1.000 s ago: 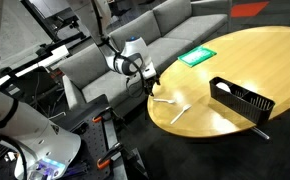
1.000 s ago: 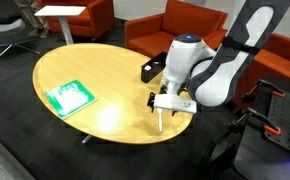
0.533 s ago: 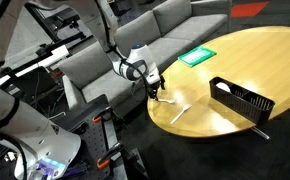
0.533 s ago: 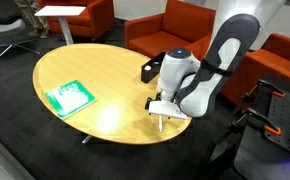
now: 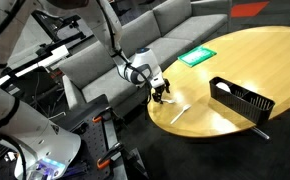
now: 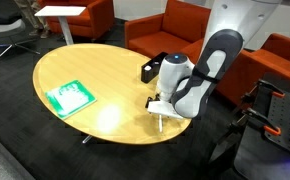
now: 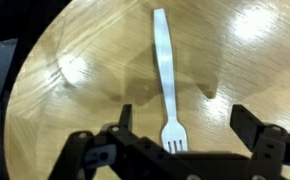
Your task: Pick up the fork on the left from the table and place it inside the black cutlery holder
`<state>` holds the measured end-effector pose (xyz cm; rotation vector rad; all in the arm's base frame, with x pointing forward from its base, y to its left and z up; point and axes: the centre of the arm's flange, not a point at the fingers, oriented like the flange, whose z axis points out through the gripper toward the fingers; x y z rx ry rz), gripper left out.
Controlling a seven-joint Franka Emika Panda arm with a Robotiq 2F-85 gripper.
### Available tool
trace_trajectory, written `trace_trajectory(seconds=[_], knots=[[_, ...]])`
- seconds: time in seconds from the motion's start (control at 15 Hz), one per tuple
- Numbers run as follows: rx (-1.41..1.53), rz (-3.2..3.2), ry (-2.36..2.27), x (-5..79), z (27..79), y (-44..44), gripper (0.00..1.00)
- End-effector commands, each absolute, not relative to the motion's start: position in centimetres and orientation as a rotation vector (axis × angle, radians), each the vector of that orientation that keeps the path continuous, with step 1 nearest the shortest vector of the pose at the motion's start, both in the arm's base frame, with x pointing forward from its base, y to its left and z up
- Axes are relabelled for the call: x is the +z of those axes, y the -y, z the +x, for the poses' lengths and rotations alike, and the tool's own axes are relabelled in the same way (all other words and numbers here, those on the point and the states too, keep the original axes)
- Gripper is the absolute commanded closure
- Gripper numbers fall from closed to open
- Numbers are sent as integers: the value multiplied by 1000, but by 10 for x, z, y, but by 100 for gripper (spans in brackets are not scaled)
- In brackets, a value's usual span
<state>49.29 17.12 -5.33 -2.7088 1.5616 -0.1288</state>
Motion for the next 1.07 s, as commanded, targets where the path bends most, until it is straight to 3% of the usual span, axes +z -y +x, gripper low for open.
trace_trajectory(seconds=[0.0, 0.07, 0.2, 0.73, 0.8, 1.0], knots=[[-168, -2709, -1559, -63, 500, -167, 0], [-171, -2709, -1561, -65, 501, -167, 25], [-176, -2708, -1566, -69, 502, -166, 32], [-200, -2697, -1565, -63, 509, -166, 94], [-202, -2698, -1564, -60, 509, -166, 99], [-233, -2692, -1591, -41, 509, -164, 97]])
